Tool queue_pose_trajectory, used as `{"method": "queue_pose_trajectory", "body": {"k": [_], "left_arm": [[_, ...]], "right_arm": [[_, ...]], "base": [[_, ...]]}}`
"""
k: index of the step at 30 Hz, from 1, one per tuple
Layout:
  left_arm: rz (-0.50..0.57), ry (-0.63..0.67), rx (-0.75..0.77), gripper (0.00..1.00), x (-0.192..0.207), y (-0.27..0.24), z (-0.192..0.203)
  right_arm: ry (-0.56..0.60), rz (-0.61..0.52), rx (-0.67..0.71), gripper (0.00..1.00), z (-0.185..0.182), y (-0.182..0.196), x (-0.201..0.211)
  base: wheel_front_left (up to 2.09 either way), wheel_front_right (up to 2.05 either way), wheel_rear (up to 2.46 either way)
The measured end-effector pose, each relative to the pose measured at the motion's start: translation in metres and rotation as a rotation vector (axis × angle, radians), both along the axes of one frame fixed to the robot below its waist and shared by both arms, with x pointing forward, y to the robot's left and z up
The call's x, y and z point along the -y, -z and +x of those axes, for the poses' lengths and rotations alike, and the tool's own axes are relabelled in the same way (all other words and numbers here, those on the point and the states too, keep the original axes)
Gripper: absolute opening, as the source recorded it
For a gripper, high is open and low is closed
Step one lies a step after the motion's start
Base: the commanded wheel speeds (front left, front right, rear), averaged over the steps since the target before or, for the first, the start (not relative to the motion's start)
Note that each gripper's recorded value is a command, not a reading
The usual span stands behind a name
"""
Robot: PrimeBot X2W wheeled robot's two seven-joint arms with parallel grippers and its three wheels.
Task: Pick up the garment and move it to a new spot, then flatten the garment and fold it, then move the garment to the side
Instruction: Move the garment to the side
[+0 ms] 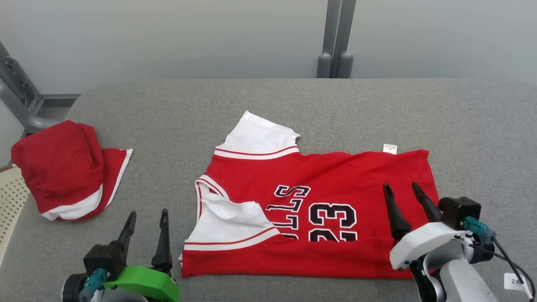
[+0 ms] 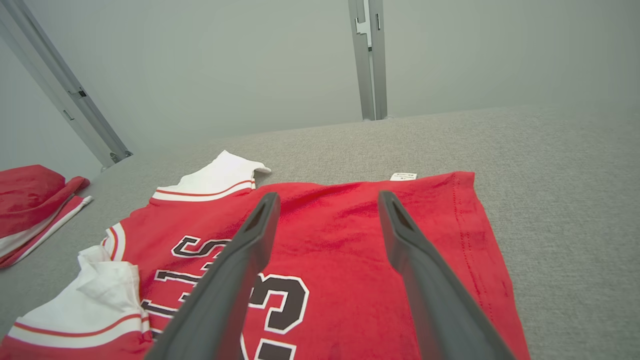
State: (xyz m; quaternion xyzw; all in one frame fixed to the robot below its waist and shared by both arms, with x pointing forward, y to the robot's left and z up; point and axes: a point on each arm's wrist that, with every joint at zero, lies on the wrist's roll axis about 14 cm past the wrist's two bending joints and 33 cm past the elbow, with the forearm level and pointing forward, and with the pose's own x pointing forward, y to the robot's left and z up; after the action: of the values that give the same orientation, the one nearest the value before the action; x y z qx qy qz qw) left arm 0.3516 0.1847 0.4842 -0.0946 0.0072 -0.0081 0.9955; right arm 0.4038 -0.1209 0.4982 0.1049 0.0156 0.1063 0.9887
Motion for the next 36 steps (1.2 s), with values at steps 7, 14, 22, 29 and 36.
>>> {"method": "queue_pose_trajectory", "body": {"k": [7, 14, 22, 29, 36], "left_arm": [[0.012, 0.037, -0.021, 1.0, 0.009, 0.001, 0.009], [0.038, 0.119, -0.019, 1.0, 0.028, -0.012, 0.034], [0.118, 0.27, -0.105, 1.0, 0.065, -0.017, 0.091], [0.199, 0.317, -0.204, 1.0, 0.08, -0.011, 0.15], [0.246, 0.363, -0.321, 1.0, 0.092, 0.013, 0.201]], "right_arm": [[0.008, -0.039, -0.023, 1.0, 0.003, 0.003, 0.005], [0.005, -0.104, -0.106, 1.0, 0.016, 0.008, 0.01], [-0.011, -0.182, -0.343, 1.0, 0.043, 0.023, 0.016], [0.027, -0.257, -0.389, 1.0, 0.082, 0.007, 0.032], [0.014, -0.296, -0.43, 1.0, 0.111, 0.015, 0.031]], "base": [[0.0, 0.0, 0.0], [0.0, 0.0, 0.0], [0.0, 0.0, 0.0], [0.0, 0.0, 0.0], [0.0, 0.0, 0.0]]}}
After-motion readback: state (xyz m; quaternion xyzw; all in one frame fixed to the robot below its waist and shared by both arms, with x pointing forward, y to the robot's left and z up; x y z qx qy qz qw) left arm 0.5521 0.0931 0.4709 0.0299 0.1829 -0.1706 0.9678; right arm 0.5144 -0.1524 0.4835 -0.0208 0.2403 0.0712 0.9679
